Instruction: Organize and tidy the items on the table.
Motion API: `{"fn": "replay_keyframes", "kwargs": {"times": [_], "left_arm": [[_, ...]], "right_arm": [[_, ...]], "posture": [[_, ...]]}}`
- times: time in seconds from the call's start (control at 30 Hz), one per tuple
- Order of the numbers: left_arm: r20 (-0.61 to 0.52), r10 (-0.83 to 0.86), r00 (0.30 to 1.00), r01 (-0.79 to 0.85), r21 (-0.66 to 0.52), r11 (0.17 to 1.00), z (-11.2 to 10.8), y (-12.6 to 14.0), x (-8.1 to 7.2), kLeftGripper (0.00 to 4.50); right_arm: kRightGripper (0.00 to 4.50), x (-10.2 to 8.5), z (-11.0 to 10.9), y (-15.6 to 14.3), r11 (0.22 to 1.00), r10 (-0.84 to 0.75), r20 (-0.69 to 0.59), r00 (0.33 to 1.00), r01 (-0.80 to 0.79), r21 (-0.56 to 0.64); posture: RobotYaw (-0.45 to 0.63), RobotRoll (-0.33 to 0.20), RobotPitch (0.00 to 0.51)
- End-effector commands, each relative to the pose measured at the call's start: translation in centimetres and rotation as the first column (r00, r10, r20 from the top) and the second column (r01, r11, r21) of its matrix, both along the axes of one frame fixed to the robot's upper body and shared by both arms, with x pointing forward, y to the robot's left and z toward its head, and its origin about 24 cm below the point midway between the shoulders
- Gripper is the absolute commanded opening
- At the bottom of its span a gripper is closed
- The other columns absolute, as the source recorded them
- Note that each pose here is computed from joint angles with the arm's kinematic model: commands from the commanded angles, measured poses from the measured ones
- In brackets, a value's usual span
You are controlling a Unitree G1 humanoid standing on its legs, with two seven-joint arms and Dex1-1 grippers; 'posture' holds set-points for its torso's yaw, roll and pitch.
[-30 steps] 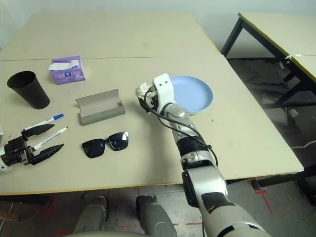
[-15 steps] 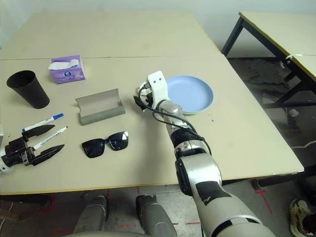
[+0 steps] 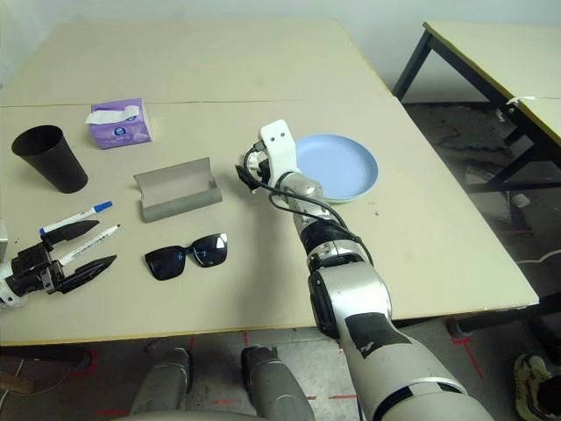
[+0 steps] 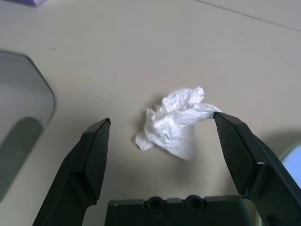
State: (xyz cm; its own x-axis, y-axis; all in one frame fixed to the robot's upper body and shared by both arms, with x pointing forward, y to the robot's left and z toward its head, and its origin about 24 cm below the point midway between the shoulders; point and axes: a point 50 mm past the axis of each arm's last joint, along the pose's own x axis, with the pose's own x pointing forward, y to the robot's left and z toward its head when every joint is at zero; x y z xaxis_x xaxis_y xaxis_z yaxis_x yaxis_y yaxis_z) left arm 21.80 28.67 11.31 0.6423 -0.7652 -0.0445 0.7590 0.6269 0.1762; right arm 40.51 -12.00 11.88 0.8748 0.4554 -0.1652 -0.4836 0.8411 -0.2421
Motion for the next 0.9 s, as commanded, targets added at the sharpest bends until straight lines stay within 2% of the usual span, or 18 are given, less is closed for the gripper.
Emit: {"fn": "replay_keyframes", "kwargs": {"times": [0.03,0.9], "left_arm": [[0.005,-0.003,1.0,0.003,0.004,1.0,-0.2,-0.1,-0.2,4.5],[0.001,0.008,1.0,-0.008,0.001,1.0,-0.4,-0.3,-0.4,4.5]], "right_arm": [[4.47,0.1,-0.3,-0.3,0.999,-0.02,-0.03,0.999,0.018,-0.039],[4.47,0.3,0.0,1.0,0.999,-0.012,-0.051,0.999,0.014,0.047]], "posture": [[0.06,0.0,0.138],[0.07,0.0,0.142]]}}
